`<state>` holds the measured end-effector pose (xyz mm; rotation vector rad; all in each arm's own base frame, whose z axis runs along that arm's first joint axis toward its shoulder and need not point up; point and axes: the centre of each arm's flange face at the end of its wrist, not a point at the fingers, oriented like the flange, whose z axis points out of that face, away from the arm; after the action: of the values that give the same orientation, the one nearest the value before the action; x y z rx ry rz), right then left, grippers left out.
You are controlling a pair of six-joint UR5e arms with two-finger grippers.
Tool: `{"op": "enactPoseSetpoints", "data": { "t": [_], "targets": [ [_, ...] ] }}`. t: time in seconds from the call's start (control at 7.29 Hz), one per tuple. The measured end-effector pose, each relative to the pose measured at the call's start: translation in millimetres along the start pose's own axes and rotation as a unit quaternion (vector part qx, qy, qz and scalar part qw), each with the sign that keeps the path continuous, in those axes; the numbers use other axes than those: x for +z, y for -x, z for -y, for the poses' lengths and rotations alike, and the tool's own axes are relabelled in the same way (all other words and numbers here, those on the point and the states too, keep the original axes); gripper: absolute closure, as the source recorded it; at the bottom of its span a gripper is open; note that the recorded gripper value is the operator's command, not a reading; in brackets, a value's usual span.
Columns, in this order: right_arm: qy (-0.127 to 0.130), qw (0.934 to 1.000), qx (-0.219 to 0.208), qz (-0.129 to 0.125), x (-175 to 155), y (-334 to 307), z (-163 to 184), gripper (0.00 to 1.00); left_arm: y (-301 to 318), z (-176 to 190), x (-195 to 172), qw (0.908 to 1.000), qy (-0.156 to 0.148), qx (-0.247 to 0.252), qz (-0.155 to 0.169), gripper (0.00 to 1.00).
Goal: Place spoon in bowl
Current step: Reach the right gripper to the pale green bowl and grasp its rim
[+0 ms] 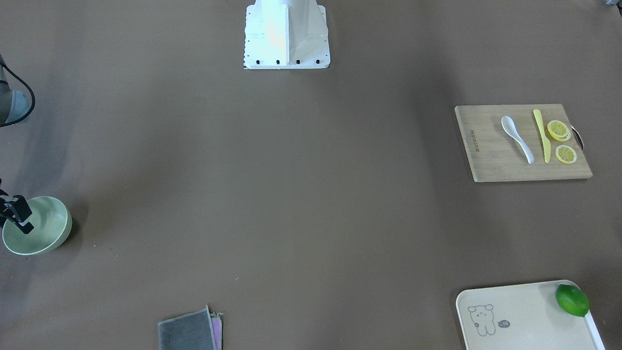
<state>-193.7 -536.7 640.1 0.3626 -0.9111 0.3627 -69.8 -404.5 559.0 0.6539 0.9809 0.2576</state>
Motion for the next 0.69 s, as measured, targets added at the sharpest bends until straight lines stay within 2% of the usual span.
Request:
{"op": "enactPoseSetpoints", "data": {
  "t": [0.27, 0.41, 0.55, 0.69],
  "targets": [
    [-0.002, 0.9996, 0.02, 0.021, -4.7, 35.6, -3.3, 1.0, -0.5, -0.1, 1.3, 1.0, 0.001, 0.0, -0.001, 0.02],
    [-0.004, 0.9984, 0.044, 0.036, -4.6, 79.5, -13.0, 1.0, -0.7, -0.1, 1.9, 1.0, 0.002, 0.001, -0.002, 0.02],
    [-0.005, 0.9971, 0.066, 0.038, -6.4, 133.3, -23.4, 1.0, -1.1, -0.1, 2.5, 1.0, 0.002, 0.001, -0.002, 0.02],
    [-0.003, 0.9957, 0.088, 0.029, -15.7, 195.2, -33.7, 1.0, -1.6, 0.0, 3.2, 1.0, 0.003, 0.001, -0.003, 0.02]
  ]
}}
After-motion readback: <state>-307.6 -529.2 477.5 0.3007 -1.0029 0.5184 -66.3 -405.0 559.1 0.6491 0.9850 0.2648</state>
